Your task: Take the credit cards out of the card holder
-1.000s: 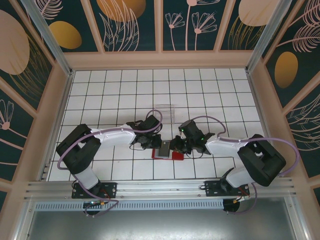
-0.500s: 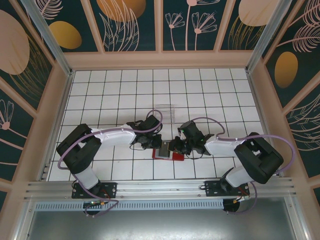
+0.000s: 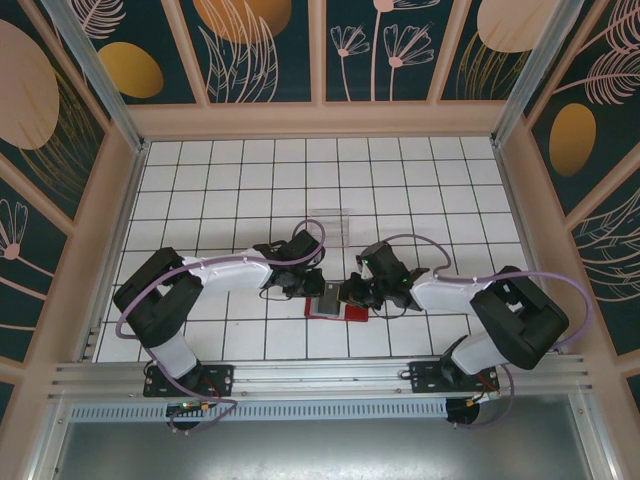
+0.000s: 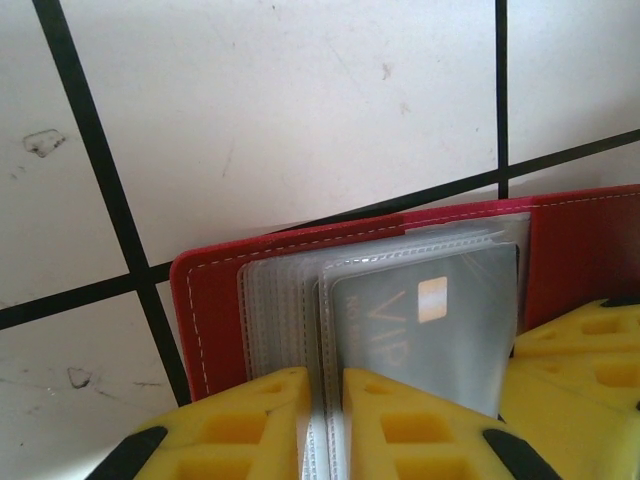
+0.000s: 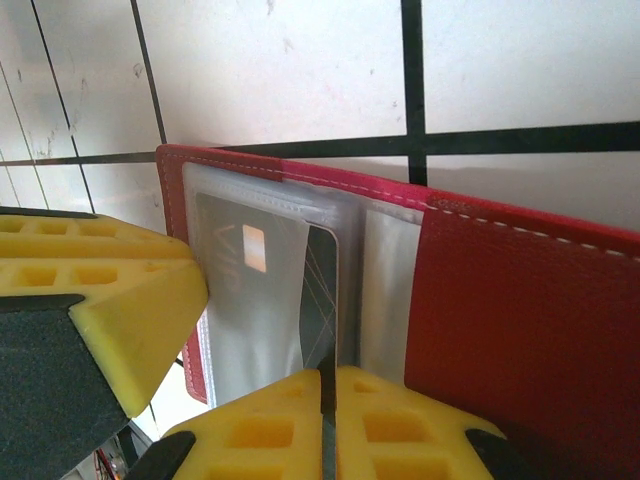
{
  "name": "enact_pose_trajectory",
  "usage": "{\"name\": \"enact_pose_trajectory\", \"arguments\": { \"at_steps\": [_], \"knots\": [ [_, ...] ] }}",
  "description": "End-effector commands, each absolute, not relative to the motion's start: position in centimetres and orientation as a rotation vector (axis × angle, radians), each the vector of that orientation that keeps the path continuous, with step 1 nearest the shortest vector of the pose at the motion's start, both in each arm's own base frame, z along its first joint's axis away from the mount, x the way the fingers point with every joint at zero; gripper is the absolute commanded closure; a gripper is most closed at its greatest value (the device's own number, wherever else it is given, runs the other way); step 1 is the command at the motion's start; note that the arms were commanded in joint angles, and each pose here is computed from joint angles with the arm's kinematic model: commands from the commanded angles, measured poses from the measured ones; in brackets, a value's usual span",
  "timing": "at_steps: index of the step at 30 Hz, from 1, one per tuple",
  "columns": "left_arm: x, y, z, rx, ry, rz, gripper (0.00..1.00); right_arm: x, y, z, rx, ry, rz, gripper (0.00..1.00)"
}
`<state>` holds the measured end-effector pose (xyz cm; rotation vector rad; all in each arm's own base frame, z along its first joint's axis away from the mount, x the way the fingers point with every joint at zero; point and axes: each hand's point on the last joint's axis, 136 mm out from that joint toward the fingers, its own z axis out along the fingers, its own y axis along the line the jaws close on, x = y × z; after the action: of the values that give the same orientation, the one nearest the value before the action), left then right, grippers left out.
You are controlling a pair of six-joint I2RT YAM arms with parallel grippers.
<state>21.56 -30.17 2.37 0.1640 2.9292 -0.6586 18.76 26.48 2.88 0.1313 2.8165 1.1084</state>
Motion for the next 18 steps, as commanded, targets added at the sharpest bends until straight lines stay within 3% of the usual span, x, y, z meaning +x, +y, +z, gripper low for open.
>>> {"name": "enact_pose_trajectory", "arguments": {
  "at_steps": [1,11,18],
  "knots": [
    [20.2,-28.3,0.0,0.145,3.020,-0.537,0.80,18.2,24.5,1.8,0.188,2.860,1.011,0.90],
    [19.9,-27.8,0.1,0.128,3.020,-0.529,0.80,18.1,23.5,1.8,0.203,2.862,0.976,0.89],
    [19.8,-27.8,0.0,0.124,3.026,-0.535,0.80,18.0,24.4,2.1,0.197,2.840,1.079,0.78]
  ]
}}
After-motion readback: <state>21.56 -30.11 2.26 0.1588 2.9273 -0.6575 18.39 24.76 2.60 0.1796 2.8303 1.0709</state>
